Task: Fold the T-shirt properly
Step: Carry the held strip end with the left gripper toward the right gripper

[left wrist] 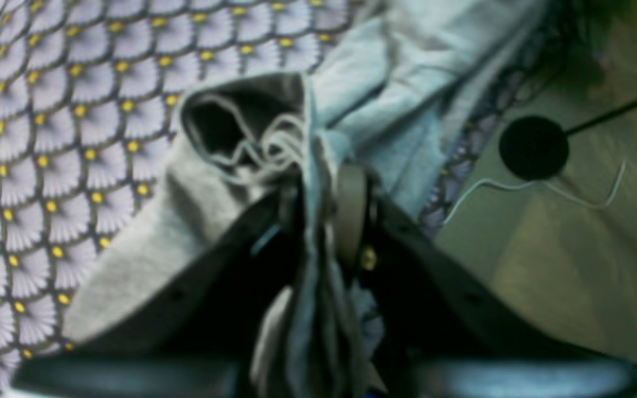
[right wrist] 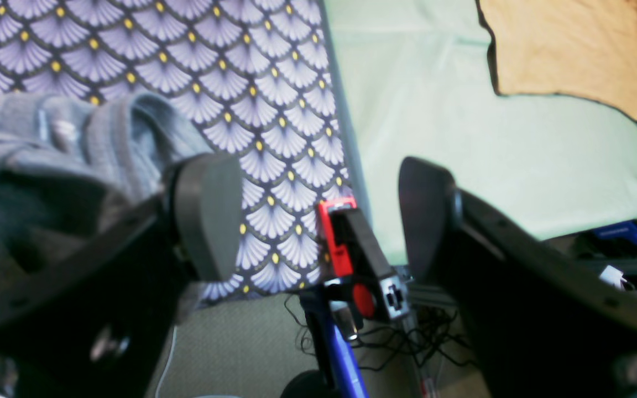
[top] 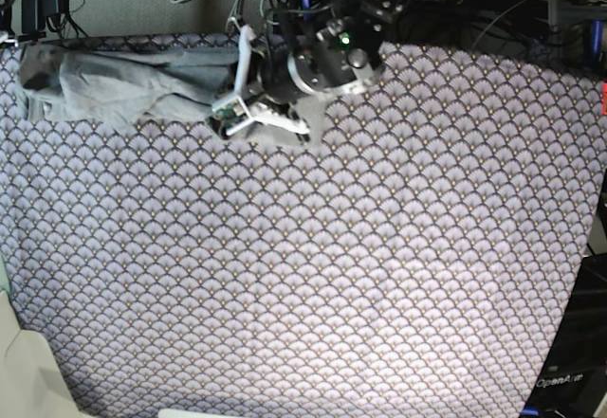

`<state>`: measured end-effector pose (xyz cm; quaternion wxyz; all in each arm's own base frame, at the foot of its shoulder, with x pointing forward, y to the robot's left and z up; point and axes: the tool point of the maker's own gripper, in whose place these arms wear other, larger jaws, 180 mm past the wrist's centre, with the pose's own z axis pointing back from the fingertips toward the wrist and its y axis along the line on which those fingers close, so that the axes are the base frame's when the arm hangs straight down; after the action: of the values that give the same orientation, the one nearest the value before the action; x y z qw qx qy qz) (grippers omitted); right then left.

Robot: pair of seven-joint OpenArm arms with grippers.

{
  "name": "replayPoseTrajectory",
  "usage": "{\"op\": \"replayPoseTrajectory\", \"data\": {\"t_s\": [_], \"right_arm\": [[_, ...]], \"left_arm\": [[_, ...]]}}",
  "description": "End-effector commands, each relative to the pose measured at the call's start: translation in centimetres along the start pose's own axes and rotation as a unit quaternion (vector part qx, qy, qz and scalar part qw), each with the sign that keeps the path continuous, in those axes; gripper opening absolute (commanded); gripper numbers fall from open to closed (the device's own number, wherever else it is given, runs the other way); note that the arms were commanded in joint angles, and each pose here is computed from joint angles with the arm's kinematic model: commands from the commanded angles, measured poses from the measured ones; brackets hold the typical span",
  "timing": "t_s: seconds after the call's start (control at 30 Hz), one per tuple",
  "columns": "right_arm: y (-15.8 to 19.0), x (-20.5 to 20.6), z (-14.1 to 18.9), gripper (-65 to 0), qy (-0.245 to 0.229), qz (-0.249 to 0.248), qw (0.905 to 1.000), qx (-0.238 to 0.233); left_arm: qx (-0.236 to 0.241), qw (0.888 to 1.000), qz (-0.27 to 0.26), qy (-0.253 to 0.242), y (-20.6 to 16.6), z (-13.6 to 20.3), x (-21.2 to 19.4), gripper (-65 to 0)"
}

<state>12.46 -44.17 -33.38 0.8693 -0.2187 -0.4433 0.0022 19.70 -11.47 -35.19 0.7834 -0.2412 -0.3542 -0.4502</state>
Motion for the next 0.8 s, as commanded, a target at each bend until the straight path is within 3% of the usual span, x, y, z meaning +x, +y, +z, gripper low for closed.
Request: {"op": "replayPoseTrajectory", "data": {"t_s": [0.0,0.2,0.5,0.77], "right_arm": [[-1.0,1.7,0.2,-20.0,-0.026,0.010,0.9996,-0.009],[-1.0,1.7,0.2,-20.0,-0.026,0.010,0.9996,-0.009],[-1.0,1.7,0.2,-20.0,-0.026,0.010,0.9996,-0.009],[-1.0,1.7,0.2,-20.0,-0.026,0.010,0.9996,-0.009]], "left_arm": [[0.001,0.999,0.001,-0.036,0.1,0.2,2.1,-61.1],[0.010,0.999,0.003,-0.040,0.8,0.0,2.7,-61.1],[-0.036,0.999,-0.013,-0.008,-1.8,-2.3,1.3,-61.1],[-0.035,0.999,-0.013,-0.010,-1.8,-2.2,1.5,-60.8]]}}
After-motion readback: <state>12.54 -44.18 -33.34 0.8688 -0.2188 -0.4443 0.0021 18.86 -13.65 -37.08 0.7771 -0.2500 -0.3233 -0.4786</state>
